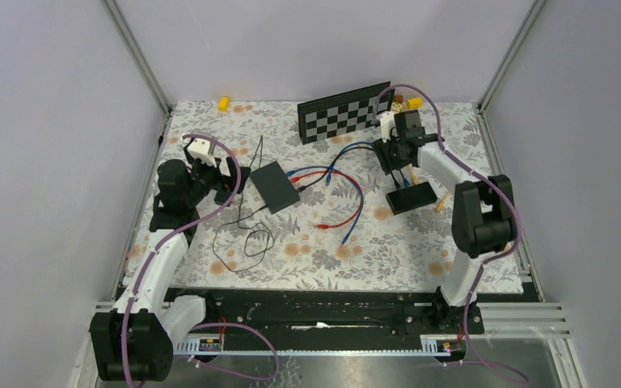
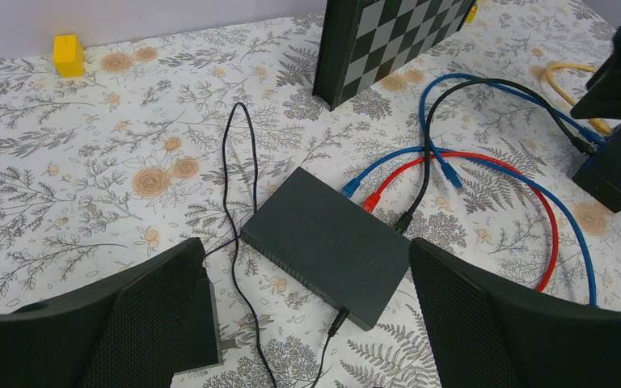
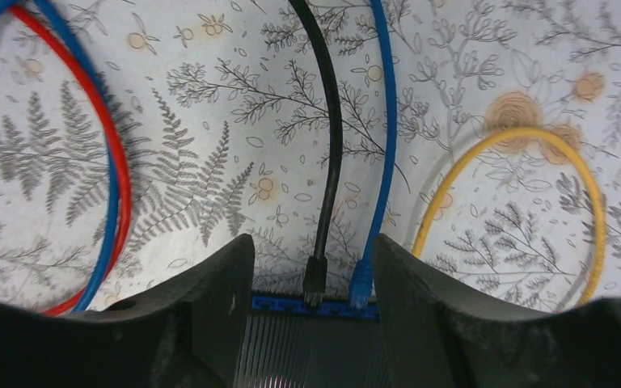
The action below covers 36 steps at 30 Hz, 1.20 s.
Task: Pull the plug from the switch port
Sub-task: Move the switch port to the center of the board.
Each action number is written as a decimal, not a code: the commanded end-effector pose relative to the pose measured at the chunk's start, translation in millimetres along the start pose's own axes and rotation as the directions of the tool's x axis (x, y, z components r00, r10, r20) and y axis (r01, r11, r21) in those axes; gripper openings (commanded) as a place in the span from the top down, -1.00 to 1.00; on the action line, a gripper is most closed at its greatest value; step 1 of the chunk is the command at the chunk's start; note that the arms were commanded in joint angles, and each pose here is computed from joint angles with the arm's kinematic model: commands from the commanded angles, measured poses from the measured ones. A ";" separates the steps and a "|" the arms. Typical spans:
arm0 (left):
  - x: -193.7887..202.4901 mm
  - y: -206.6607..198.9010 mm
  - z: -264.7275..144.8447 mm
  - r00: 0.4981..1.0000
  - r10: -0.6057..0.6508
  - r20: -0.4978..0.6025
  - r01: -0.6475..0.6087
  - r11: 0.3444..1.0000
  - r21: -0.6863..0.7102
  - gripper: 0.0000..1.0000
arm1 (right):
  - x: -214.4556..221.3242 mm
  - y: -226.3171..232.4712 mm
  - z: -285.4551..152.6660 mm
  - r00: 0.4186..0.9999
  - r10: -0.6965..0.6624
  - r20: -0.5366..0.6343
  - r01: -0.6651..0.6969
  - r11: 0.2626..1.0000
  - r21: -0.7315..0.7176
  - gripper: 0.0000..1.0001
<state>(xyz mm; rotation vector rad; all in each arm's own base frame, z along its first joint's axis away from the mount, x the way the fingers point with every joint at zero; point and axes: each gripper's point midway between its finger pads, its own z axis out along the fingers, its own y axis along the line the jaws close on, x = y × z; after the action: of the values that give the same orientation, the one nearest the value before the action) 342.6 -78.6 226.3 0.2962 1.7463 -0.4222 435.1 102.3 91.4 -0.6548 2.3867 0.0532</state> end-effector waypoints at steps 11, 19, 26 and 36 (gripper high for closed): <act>-7.3 -1.8 3.6 0.999 0.028 0.037 -0.029 0.999 0.028 -0.97 | 42.4 -3.4 55.7 0.965 -0.127 -0.231 0.119 0.992 -0.047 0.04; -5.5 -0.9 4.8 0.999 0.025 0.031 -0.026 0.999 0.027 -0.97 | 58.5 34.7 56.5 0.923 -0.303 -0.237 0.247 0.939 -0.239 0.56; -5.1 0.9 5.4 0.999 0.026 0.028 -0.026 0.999 0.018 -0.97 | 75.3 89.9 45.5 0.823 -0.537 -0.186 0.440 0.809 -0.389 0.80; -5.1 5.2 5.5 0.999 0.033 0.028 -0.033 0.999 -0.004 -0.97 | 105.3 155.9 2.9 0.613 -0.786 -0.086 0.633 0.553 -0.542 0.84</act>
<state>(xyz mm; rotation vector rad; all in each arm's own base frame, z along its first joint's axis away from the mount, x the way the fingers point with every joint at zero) 345.7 -79.3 219.7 0.3049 1.7594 -0.4252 352.4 188.1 8.6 -1.7317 2.2431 0.0509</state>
